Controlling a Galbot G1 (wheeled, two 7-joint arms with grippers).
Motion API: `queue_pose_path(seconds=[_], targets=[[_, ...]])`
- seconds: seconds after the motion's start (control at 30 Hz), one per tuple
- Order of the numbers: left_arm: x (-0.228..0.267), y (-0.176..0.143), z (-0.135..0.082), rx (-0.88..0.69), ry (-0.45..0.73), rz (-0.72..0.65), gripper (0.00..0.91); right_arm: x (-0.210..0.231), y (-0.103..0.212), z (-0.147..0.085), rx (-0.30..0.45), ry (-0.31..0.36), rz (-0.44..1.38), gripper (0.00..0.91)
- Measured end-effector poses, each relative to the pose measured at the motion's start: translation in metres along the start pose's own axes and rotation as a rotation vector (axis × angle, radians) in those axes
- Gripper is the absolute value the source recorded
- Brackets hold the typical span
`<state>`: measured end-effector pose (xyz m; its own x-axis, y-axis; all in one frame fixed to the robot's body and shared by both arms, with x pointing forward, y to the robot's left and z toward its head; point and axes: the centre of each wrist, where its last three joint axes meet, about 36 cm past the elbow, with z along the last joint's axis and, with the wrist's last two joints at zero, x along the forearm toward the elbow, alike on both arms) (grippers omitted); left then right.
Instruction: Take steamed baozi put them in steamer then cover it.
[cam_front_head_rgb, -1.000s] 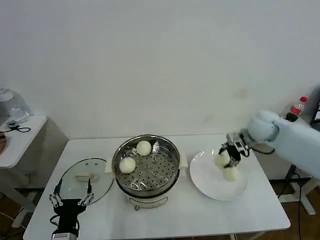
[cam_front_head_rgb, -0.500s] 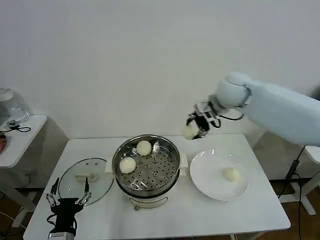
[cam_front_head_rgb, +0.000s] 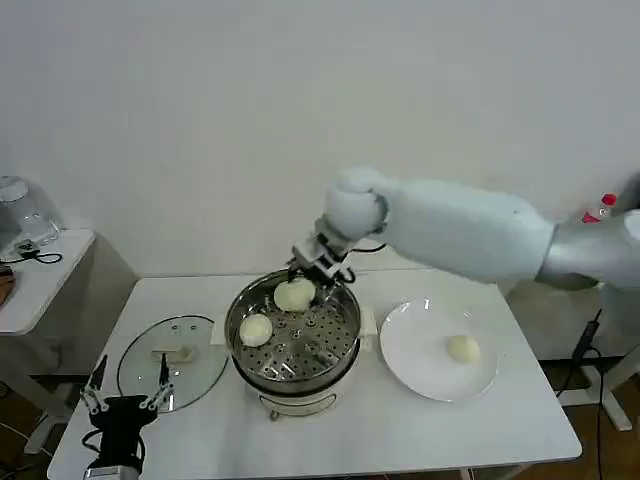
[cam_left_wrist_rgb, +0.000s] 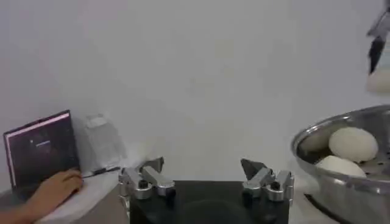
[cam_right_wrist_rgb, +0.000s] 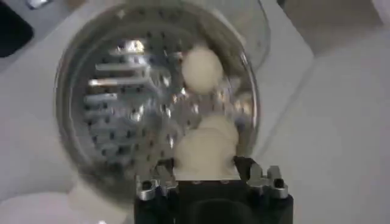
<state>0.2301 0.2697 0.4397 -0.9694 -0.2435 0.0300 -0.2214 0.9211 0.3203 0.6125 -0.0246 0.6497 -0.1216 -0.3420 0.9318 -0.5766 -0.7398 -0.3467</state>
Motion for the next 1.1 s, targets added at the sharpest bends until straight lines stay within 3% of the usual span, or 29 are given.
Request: queue_pose_path(seconds=[0.4, 0.83, 0.9, 0.97, 1.1], targets=[[0.000, 0.000, -0.001, 0.009, -0.001, -0.008, 0.907, -0.041, 0.013, -0.033, 0.153, -0.049, -0.099, 0.695], [-0.001, -0.001, 0.000, 0.012, -0.002, -0.010, 0.907, -0.051, 0.017, -0.038, 0.225, -0.051, -0.153, 0.705], [-0.001, -0.001, 0.000, 0.013, -0.002, -0.010, 0.907, -0.052, 0.017, -0.038, 0.230, -0.054, -0.160, 0.766], [-0.001, -0.001, -0.001, 0.014, -0.003, -0.010, 0.907, -0.052, 0.017, -0.037, 0.234, -0.055, -0.167, 0.897], [-0.001, -0.001, -0.001, 0.014, -0.004, -0.012, 0.907, -0.049, 0.017, -0.034, 0.232, -0.057, -0.169, 0.907]])
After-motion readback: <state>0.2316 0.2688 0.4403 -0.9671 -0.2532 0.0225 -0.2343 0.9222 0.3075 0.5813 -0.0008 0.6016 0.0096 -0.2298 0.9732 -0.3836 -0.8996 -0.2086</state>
